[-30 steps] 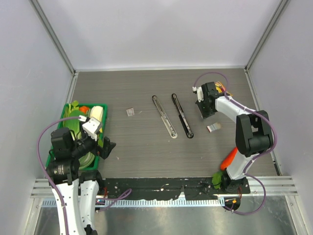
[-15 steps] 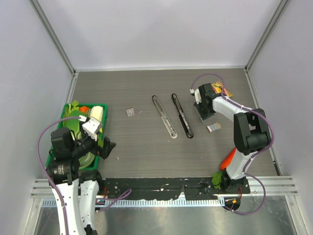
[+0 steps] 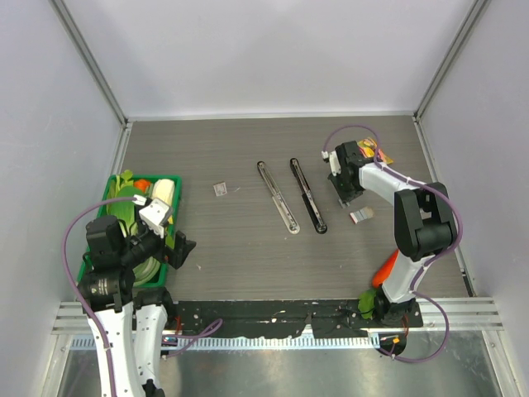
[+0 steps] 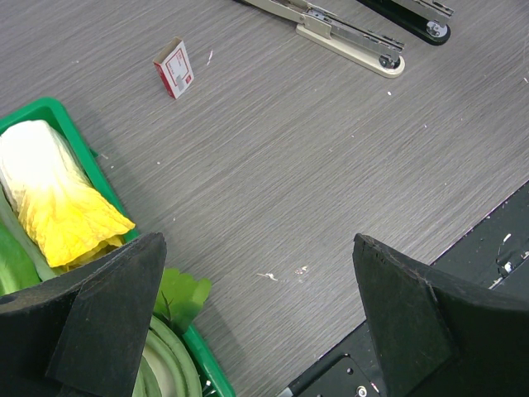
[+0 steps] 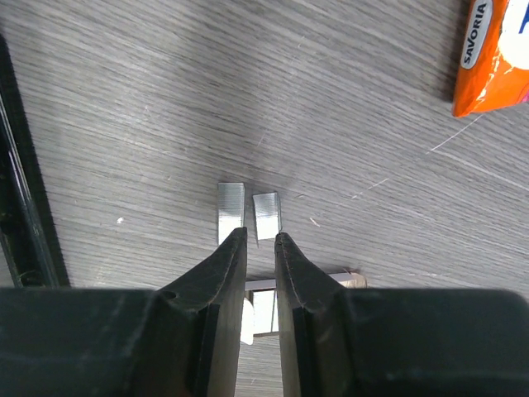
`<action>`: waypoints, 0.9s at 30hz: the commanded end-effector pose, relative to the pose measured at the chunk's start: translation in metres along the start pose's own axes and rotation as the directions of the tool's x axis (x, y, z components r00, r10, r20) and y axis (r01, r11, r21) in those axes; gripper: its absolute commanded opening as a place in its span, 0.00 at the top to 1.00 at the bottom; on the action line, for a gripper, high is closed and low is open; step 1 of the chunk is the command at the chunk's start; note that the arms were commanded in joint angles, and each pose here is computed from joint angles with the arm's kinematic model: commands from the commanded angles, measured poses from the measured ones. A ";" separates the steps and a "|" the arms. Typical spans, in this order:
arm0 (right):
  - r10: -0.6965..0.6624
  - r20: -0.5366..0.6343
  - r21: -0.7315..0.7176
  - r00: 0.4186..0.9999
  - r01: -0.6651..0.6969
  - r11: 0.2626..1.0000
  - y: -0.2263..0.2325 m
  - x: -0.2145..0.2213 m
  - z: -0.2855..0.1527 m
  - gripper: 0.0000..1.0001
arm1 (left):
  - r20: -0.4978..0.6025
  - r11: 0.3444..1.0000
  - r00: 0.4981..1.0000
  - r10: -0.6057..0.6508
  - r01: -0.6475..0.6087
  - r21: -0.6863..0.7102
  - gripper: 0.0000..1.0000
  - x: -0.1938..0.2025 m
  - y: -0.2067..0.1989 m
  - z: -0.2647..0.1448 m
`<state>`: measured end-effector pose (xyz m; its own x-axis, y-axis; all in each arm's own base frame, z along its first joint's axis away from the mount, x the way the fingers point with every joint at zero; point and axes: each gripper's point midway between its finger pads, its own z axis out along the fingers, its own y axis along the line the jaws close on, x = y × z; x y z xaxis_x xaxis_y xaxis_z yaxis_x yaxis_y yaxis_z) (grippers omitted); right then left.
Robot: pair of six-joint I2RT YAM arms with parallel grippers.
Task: Load the staples into the stapler
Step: Adjust the staple at the center of the board.
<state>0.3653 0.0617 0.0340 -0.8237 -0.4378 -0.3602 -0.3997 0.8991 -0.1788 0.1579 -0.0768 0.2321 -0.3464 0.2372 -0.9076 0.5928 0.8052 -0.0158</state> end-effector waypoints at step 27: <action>0.010 -0.011 0.030 1.000 -0.010 1.000 -0.012 0.000 0.006 0.73 | 0.017 1.000 1.000 0.005 -0.005 0.013 0.00 -0.004 -0.004 -0.002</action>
<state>0.3654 0.0523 0.0277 -0.8372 -0.4296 -0.3384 -0.3845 0.9024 -0.1944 0.1579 -0.0768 0.2321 -0.3460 0.2373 -0.9077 0.5928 0.8052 -0.0155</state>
